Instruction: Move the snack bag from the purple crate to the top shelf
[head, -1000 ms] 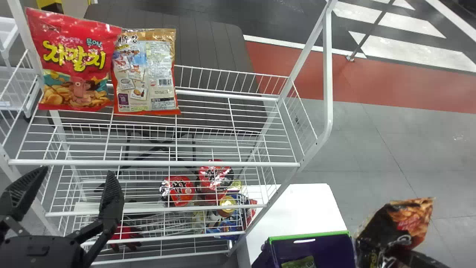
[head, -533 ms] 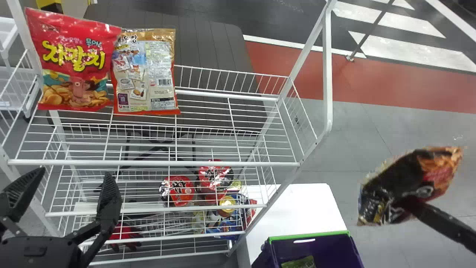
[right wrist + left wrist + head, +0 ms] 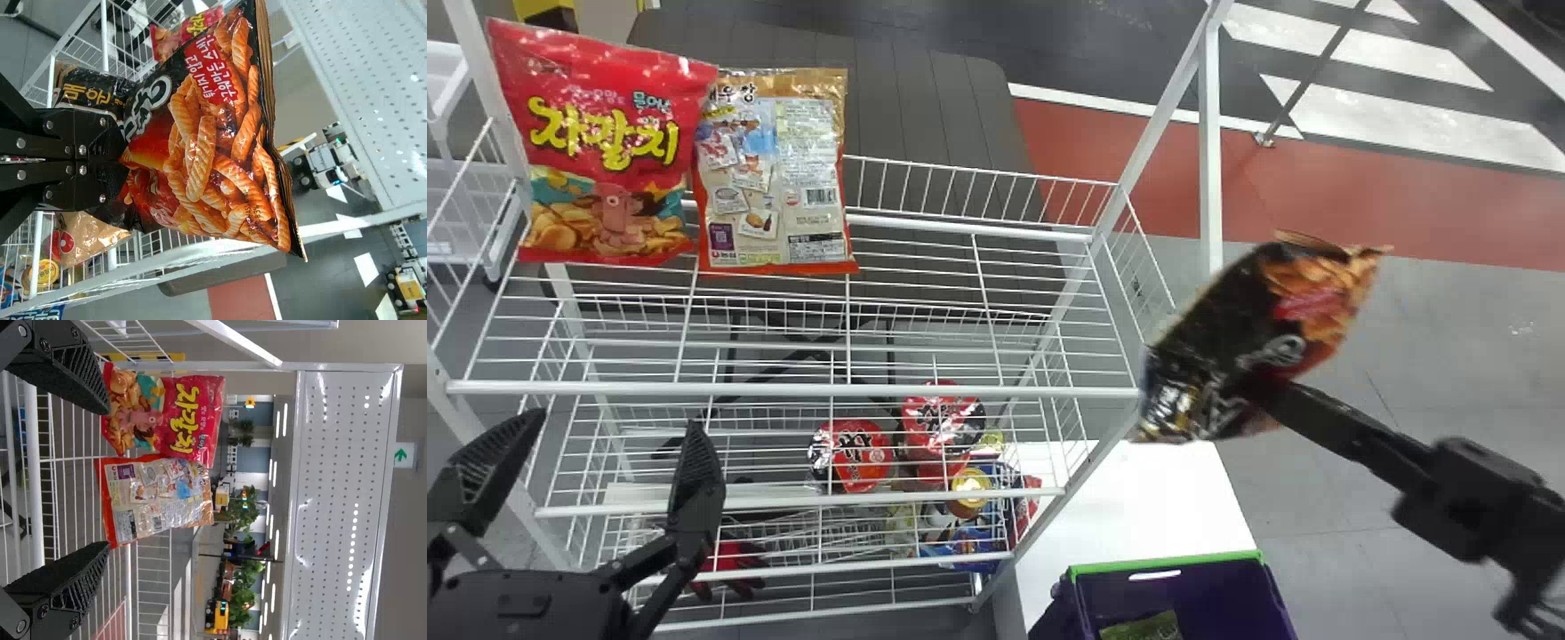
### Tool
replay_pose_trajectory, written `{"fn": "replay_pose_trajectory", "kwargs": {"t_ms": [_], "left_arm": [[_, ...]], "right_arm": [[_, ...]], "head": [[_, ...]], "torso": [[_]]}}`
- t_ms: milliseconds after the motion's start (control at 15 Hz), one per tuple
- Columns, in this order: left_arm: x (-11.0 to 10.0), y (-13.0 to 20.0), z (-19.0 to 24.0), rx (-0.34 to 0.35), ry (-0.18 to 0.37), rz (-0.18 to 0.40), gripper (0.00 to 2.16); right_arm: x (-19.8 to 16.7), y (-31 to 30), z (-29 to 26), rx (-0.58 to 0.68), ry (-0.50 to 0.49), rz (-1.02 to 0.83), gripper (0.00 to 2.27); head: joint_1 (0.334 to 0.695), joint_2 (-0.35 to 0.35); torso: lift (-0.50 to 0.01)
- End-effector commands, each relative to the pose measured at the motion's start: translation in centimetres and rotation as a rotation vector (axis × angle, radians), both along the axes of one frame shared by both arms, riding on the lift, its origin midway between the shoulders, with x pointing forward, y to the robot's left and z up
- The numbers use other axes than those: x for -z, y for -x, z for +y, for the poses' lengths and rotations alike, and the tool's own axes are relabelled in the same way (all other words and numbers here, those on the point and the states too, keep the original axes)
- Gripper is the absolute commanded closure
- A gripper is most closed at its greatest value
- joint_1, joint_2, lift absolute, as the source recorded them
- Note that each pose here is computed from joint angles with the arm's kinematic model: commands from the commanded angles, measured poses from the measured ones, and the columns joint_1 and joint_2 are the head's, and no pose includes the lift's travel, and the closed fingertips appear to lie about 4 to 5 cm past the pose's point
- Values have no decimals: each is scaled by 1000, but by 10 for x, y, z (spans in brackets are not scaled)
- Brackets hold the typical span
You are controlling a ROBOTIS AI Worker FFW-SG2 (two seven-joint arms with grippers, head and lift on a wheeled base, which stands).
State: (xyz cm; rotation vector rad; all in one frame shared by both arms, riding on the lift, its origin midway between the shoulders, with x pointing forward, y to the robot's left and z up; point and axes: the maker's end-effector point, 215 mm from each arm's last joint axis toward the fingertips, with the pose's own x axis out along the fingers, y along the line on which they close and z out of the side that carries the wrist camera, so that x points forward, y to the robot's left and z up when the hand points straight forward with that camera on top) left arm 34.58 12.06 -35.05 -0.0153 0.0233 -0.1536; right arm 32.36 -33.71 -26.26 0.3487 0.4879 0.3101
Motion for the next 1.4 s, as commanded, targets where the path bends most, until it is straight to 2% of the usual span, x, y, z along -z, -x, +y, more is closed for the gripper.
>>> {"fn": "replay_pose_trajectory", "kwargs": {"t_ms": [0,67,400,667,867,1333], "left_arm": [[5,-2,-1,4,-5,6,117],[9,-3,0,3,-6,10,117],[24,-6,1,1,-11,31,117],[22,-9,-4,7,-2,28,117],[27,-7,-3,7,-5,30,117],[28,-9,6,-7,8,17,113]], "right_arm": [[-5,-28,25,-32,13,-35,1659],[-8,-45,32,-31,30,-58,1659],[0,-124,72,-49,103,-205,1659],[8,-179,110,-61,77,-225,1659],[26,-200,142,-91,84,-197,1659],[65,-240,164,-67,161,-204,1659]], "head": [[695,-350],[695,-350],[695,-249],[695,-191],[695,-143],[695,-69]], "torso": [[0],[0],[0],[0],[0],[0]]}}
